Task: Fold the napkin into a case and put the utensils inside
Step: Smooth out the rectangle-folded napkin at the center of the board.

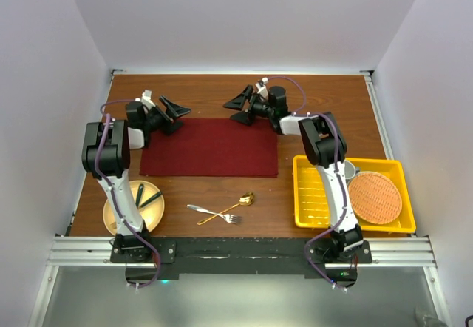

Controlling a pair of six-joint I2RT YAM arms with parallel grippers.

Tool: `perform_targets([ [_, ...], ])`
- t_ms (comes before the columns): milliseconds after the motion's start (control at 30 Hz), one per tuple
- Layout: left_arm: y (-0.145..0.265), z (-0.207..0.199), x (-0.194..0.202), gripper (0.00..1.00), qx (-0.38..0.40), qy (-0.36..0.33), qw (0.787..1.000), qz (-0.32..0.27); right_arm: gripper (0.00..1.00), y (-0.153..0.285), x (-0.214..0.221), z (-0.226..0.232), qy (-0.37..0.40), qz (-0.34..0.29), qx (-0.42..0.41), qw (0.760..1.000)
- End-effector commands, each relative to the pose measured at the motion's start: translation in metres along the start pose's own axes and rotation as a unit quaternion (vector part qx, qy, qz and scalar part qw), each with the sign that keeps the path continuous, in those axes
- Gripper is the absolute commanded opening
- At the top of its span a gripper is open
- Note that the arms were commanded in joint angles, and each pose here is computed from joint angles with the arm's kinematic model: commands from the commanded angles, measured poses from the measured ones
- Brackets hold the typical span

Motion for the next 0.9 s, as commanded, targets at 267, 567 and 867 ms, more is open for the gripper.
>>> perform_targets([
  [267,0.011,0.046,-0.002,1.0,-0.076,0.01,0.997,0.007,0.98,0.061,-0.036,-0.057,-0.054,-0.023,0.061,0.996],
  [567,0.008,0.049,-0.002,1.0,-0.076,0.007,0.997,0.011,0.98,0.096,-0.056,-0.074,-0.063,-0.03,0.068,0.995],
  [867,0.008,0.04,-0.009,1.0,-0.034,0.004,0.999,0.007,0.98,0.118,-0.073,-0.074,-0.032,-0.037,0.084,0.995],
])
Point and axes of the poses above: each gripper's point midway between its finger pads, its own y axis back along the fingers, its own z axis along the line the jaws close on, x = y × z, the point moved 5 cm from there along y, back along the fingers, and after that the axes turned 13 degrees about -y, right-handed, at the moved point
